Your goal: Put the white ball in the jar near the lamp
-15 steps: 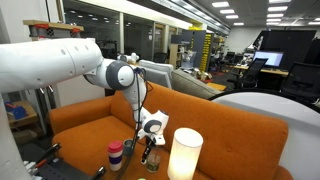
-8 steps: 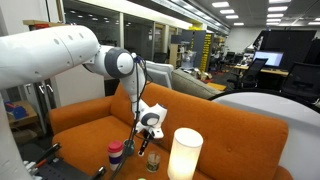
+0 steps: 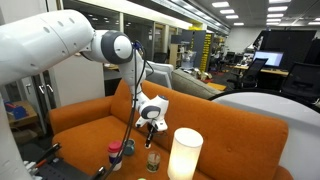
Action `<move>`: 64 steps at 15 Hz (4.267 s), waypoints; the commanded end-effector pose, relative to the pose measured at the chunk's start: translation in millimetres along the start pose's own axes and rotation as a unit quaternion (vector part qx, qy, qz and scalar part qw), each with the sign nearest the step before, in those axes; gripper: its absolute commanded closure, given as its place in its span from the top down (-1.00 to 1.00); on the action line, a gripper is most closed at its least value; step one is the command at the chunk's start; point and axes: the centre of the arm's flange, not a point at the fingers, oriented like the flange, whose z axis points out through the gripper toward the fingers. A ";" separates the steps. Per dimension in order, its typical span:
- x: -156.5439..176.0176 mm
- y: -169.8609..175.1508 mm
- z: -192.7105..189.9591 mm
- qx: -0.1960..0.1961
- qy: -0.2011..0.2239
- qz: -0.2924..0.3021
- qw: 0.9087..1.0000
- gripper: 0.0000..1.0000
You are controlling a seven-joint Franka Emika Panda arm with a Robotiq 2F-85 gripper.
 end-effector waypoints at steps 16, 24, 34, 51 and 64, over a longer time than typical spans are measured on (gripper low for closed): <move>52.7 -11.3 58.0 -0.006 0.058 0.048 0.997 -0.82; 60.9 -6.9 66.8 -0.029 0.055 0.039 0.997 0.60; 56.7 19.8 48.3 -0.024 0.063 0.056 0.996 0.72; 21.4 21.1 36.5 -0.003 0.012 0.059 0.998 -1.00; 2.5 64.4 6.4 0.025 0.041 0.040 0.998 -1.00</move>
